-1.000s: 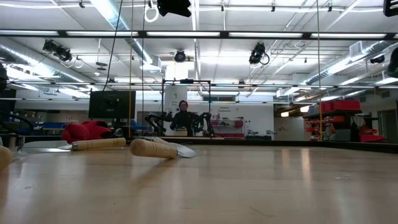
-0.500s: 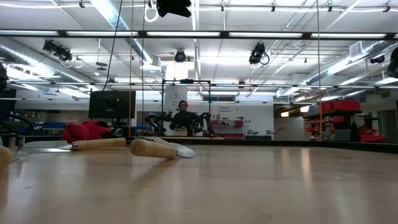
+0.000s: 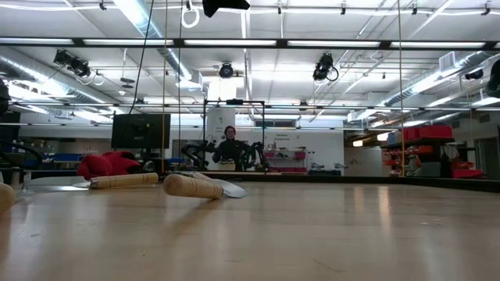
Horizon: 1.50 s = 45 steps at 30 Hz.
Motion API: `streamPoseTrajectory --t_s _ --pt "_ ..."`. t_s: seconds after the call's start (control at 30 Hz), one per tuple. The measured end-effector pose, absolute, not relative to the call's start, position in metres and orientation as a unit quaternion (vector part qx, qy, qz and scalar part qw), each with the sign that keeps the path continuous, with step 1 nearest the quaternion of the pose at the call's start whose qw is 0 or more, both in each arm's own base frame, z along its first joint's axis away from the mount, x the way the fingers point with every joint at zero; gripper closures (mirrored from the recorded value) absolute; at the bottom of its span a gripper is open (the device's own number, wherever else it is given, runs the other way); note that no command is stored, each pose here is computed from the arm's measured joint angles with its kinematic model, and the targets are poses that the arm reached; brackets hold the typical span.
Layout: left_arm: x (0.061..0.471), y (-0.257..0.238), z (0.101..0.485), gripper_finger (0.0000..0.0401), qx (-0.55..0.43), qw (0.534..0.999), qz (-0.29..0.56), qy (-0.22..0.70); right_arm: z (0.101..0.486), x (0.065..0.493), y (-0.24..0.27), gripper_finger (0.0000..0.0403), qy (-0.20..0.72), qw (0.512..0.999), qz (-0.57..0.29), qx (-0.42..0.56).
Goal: Pick & Place Garden tools in Gardening bag
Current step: Put the top brown hand rake into the white gardening bag
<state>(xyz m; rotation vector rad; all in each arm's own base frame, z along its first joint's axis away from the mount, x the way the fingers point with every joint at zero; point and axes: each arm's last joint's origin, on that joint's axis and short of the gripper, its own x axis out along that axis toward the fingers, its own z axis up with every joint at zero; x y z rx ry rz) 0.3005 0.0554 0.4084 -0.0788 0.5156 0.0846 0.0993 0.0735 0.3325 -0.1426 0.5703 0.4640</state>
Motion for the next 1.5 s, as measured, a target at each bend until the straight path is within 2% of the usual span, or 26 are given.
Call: streamPoseTrajectory --t_s 0.27,0.67,0.93,1.5 --pt "0.301 0.054 0.409 0.0202 -0.069 0.965 0.021 0.253 0.332 0.115 0.079 0.0209 0.287 0.928 0.231 -0.063" --pt "0.301 0.053 0.409 0.0202 -0.067 0.966 0.010 0.251 0.379 0.135 0.077 0.0209 0.251 0.948 0.191 -0.038" --pt "0.293 0.052 0.415 0.0204 -0.095 0.965 0.029 0.244 0.391 0.154 0.074 0.0209 0.253 0.955 0.155 -0.019" --pt "0.251 0.047 0.425 0.0262 -0.054 0.954 0.062 0.288 0.392 0.182 0.072 0.0209 0.232 0.966 0.118 0.014"
